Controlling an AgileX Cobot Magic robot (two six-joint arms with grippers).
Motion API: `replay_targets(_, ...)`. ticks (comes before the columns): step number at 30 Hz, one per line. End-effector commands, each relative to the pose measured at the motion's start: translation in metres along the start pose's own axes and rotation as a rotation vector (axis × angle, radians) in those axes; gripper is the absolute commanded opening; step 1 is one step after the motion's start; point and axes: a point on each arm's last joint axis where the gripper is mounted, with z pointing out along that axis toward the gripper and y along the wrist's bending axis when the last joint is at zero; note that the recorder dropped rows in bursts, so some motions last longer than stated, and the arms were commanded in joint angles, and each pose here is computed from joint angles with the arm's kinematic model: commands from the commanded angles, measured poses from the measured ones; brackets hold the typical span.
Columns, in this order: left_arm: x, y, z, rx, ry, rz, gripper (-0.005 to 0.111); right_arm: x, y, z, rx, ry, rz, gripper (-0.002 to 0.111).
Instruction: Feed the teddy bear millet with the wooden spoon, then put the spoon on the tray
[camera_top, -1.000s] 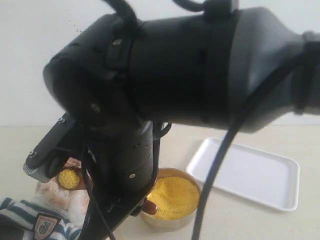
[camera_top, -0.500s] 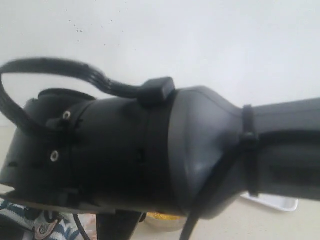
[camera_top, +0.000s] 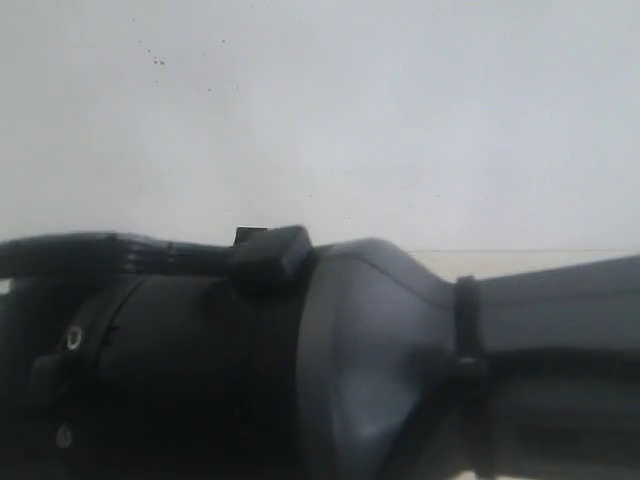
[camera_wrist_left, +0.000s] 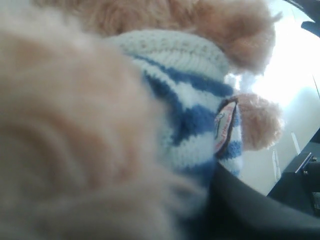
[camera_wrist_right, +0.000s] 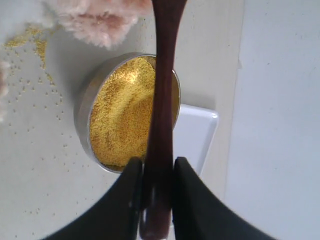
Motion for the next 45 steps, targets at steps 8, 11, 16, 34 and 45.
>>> replay_targets(8, 0.0, -0.003, -0.002, 0.017, -0.014, 0.005, 0.004, 0.0, 0.011, 0.009, 0.092, 0.021, -0.066, 0.0)
replay_targets(11, 0.0, -0.003, -0.002, 0.017, -0.014, 0.005, 0.004, 0.006, 0.027, 0.014, 0.093, 0.044, -0.094, 0.0)
replay_targets(16, 0.0, -0.003, -0.002, 0.017, -0.014, 0.005, 0.004, 0.008, 0.02, 0.011, 0.152, 0.026, -0.065, 0.0)
replay_targets(34, 0.0, -0.003, -0.002, 0.017, -0.014, 0.005, 0.004, 0.014, 0.004, -0.01, 0.196, -0.039, 0.058, 0.0)
replay_targets(45, 0.0, -0.003, -0.002, 0.017, -0.014, 0.005, 0.004, 0.017, 0.011, -0.006, 0.232, -0.029, -0.013, 0.0)
